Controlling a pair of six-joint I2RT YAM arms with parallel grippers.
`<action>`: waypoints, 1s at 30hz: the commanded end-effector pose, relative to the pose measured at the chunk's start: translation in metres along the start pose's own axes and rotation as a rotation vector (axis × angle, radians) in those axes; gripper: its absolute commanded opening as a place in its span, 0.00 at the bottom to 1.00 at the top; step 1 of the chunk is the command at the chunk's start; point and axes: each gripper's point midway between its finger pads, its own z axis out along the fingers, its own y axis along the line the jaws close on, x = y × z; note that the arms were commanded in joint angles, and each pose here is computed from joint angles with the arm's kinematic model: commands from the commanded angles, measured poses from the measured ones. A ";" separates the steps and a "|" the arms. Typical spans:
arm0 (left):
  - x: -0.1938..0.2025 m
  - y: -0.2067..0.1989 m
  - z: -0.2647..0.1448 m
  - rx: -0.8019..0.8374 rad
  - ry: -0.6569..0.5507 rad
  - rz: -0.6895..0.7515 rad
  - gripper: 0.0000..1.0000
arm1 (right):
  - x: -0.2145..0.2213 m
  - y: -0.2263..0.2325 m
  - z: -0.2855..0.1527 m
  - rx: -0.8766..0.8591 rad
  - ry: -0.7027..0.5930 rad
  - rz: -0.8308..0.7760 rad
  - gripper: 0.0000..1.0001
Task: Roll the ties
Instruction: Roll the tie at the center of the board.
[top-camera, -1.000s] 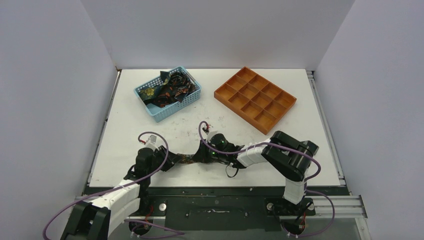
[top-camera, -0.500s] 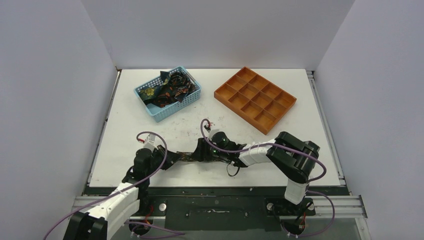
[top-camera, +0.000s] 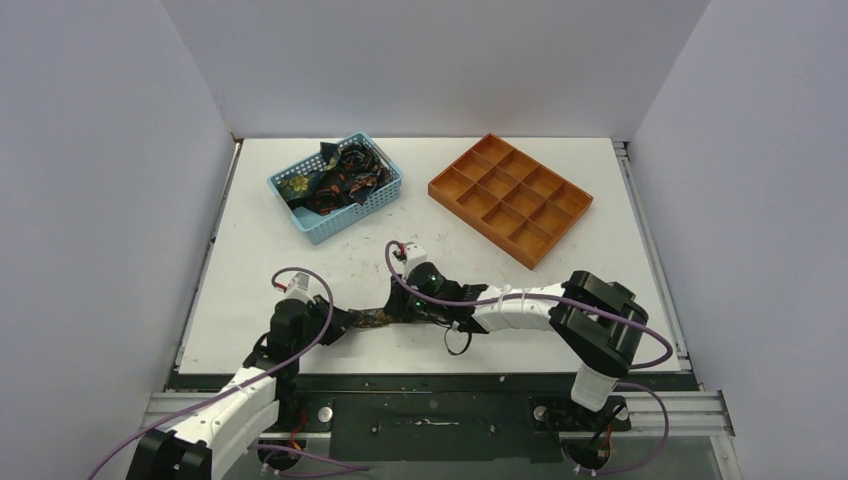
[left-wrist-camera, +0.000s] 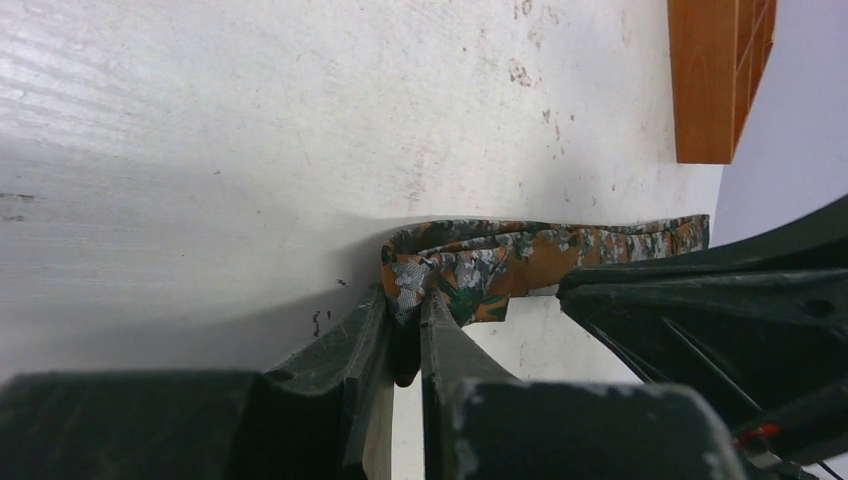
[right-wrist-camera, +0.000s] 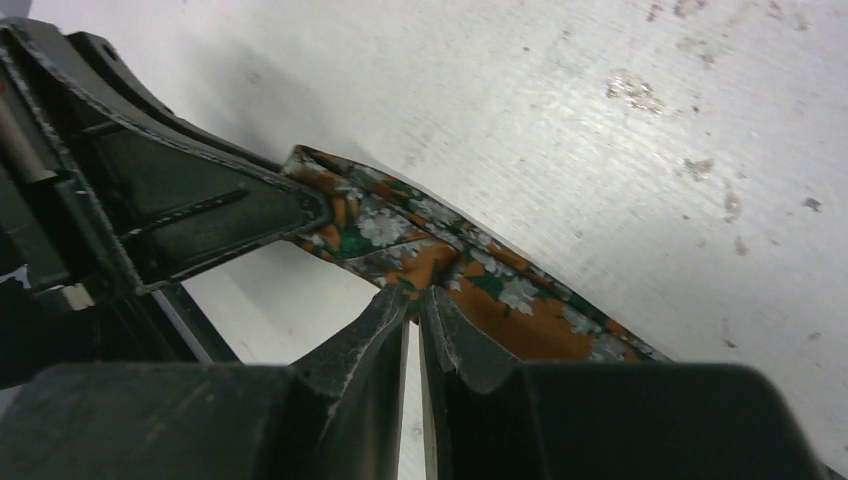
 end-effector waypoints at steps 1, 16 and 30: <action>-0.013 -0.010 0.000 -0.002 -0.034 0.038 0.00 | -0.012 0.015 0.008 -0.022 -0.024 -0.039 0.11; -0.014 -0.022 -0.005 0.018 -0.035 0.048 0.00 | 0.025 -0.005 0.035 0.015 0.085 -0.027 0.05; -0.017 -0.057 -0.016 0.010 -0.031 0.168 0.00 | 0.072 -0.030 0.047 0.051 0.141 0.041 0.05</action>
